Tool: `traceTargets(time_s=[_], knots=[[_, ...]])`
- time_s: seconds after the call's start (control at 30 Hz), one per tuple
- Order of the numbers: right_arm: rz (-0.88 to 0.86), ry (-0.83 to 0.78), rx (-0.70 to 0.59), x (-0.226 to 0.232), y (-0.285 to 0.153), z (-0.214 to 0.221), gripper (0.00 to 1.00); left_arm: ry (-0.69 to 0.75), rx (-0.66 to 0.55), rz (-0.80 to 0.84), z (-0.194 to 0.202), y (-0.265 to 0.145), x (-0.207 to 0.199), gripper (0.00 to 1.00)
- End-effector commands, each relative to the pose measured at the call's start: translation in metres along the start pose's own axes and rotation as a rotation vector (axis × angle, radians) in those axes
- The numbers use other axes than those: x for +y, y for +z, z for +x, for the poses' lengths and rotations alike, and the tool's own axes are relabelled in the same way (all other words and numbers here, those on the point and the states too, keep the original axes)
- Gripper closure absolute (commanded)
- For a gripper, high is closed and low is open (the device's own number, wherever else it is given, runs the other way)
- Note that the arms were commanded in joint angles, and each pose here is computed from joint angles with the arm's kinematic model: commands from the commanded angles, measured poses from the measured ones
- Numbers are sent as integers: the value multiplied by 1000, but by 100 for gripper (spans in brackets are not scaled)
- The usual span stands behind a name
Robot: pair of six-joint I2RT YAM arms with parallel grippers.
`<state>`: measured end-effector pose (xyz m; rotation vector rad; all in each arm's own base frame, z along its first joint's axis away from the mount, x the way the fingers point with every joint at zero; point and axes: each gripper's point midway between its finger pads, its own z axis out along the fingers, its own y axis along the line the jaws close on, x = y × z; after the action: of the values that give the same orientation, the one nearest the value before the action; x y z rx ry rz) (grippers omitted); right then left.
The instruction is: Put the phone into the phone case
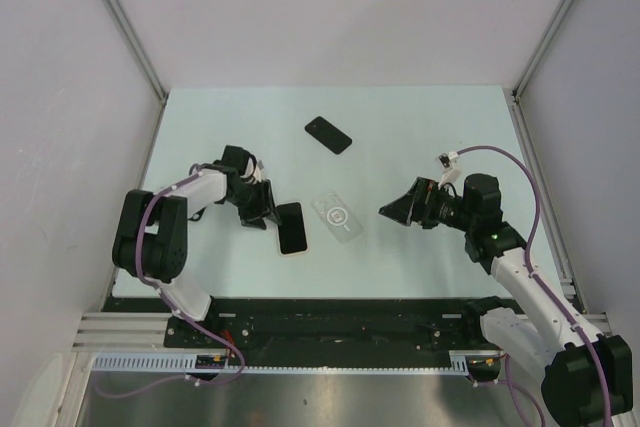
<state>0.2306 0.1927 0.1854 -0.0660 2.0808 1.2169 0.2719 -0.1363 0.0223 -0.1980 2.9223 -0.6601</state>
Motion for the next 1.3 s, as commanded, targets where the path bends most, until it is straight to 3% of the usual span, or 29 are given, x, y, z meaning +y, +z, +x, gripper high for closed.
traceTargets(time_s=[0.0,0.1,0.2,0.23,0.27,0.7,1.1,1.27], knots=[[-34,-45,-21,11,-3,-9,0,34,-189,-52,-41,-33,-3,48],[-26,-44,-26,9,-2,-10,0,57,-239,54,-50,-43,-27,53],[-23,-33,-29,8,0,-11,0,71,-232,120,-51,-40,-43,74],[-27,-32,-29,9,0,-11,0,78,-212,149,-50,-38,-49,91],[-30,-31,-25,8,0,-10,0,77,-194,159,-49,-32,-51,99],[-41,-26,-1,9,7,-6,0,108,-127,214,-58,3,-83,100],[22,-15,-27,2,14,-8,1,33,-48,94,-35,36,-51,100],[45,6,4,0,13,-3,1,33,-73,87,-40,30,-55,100]])
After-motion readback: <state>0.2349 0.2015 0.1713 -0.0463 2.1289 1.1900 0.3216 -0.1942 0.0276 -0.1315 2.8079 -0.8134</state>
